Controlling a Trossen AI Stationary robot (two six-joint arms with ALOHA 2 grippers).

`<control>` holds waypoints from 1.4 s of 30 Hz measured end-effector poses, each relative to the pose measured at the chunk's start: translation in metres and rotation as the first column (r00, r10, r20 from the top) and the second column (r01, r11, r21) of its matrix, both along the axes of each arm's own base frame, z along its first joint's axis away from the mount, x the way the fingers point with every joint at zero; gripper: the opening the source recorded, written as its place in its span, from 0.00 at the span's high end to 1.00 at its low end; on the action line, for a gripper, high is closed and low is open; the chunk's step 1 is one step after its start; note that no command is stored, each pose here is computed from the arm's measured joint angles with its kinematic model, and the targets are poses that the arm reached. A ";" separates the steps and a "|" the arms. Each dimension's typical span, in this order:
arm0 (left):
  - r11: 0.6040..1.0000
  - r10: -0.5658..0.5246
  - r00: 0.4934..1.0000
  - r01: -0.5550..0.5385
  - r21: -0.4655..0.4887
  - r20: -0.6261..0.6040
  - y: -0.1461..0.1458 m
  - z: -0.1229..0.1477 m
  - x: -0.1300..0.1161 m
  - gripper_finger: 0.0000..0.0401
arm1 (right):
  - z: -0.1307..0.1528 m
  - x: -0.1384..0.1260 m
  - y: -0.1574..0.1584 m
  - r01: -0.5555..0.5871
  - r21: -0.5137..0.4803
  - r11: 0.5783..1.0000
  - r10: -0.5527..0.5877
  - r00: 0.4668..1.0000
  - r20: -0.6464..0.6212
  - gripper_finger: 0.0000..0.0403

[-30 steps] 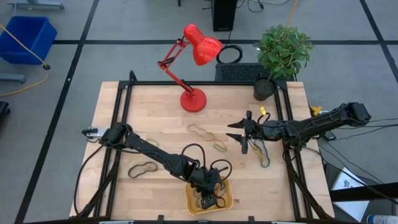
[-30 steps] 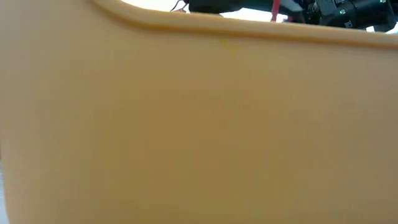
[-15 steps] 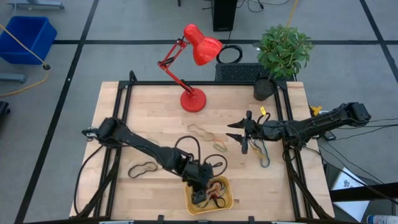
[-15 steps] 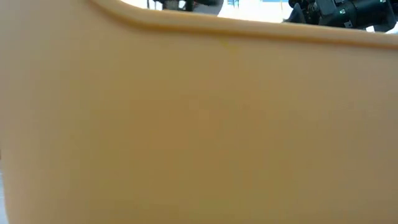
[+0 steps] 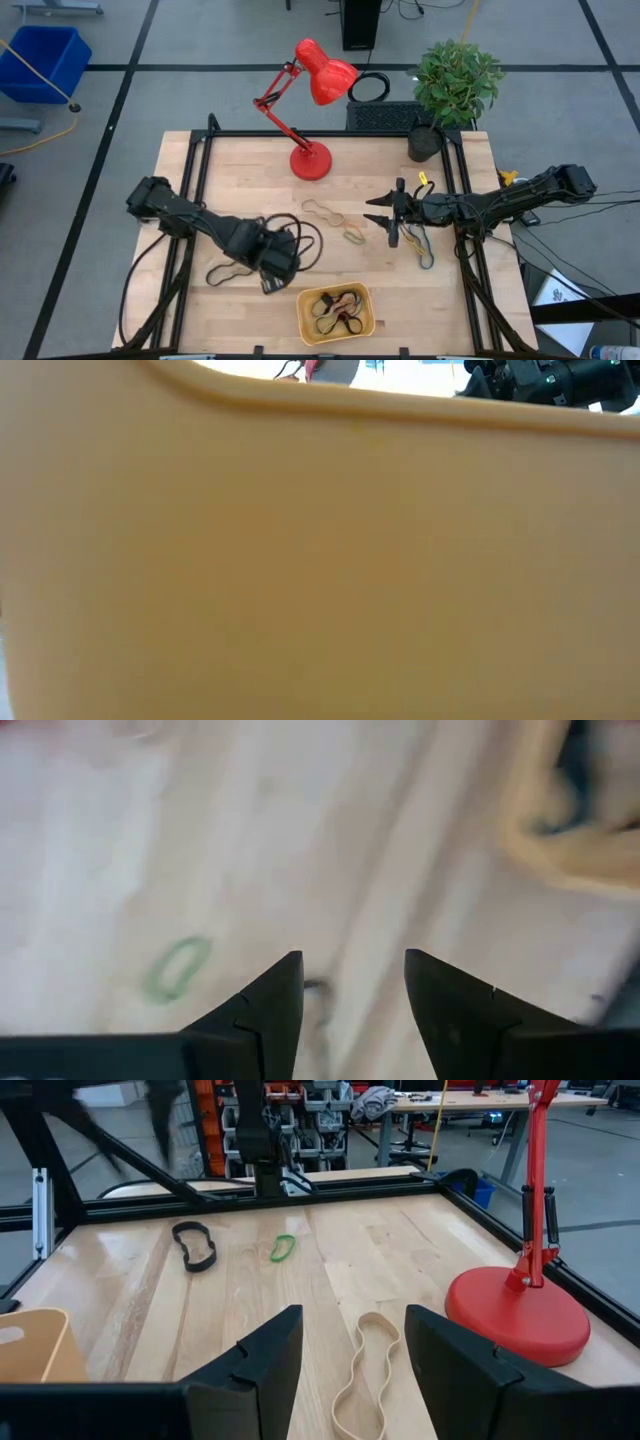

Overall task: Pick and place rubber bands into bin
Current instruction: Put the black rubber band into the yellow bin

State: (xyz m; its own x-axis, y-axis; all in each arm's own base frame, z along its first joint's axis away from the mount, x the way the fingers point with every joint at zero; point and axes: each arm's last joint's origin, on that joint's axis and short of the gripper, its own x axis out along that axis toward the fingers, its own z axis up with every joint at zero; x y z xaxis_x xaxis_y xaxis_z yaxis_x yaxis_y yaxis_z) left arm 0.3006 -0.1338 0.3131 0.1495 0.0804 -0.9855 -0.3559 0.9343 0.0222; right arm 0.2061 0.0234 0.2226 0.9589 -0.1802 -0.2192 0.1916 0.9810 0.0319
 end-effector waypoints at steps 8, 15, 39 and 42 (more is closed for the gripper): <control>0.986 -0.157 0.985 0.161 0.051 -0.071 -0.013 -0.001 -0.013 0.55 | 0.000 0.000 0.000 0.002 0.000 1.000 -0.002 1.000 0.000 0.57; 0.974 -0.206 0.965 0.218 0.061 -0.165 -0.020 -0.020 -0.024 0.55 | 0.000 0.000 0.000 0.004 -0.001 1.000 -0.004 1.000 0.000 0.57; 0.962 -0.268 0.960 0.263 -0.071 -0.082 0.014 -0.130 -0.100 0.55 | 0.007 0.002 -0.005 0.056 0.013 0.998 -0.057 0.996 0.070 0.57; 0.971 -0.235 0.966 0.230 -0.059 -0.109 0.019 -0.145 -0.108 0.55 | 0.007 0.002 -0.005 0.056 0.013 0.998 -0.057 0.996 0.070 0.57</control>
State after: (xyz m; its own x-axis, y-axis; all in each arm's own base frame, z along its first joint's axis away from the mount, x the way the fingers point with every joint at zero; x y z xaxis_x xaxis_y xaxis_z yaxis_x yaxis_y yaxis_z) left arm 0.1931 -0.1149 0.1684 0.0451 0.0110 -0.9989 -0.1266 0.9919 0.0052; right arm 0.2077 0.0180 0.2291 0.9603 -0.2323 -0.1541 0.2435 0.9682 0.0579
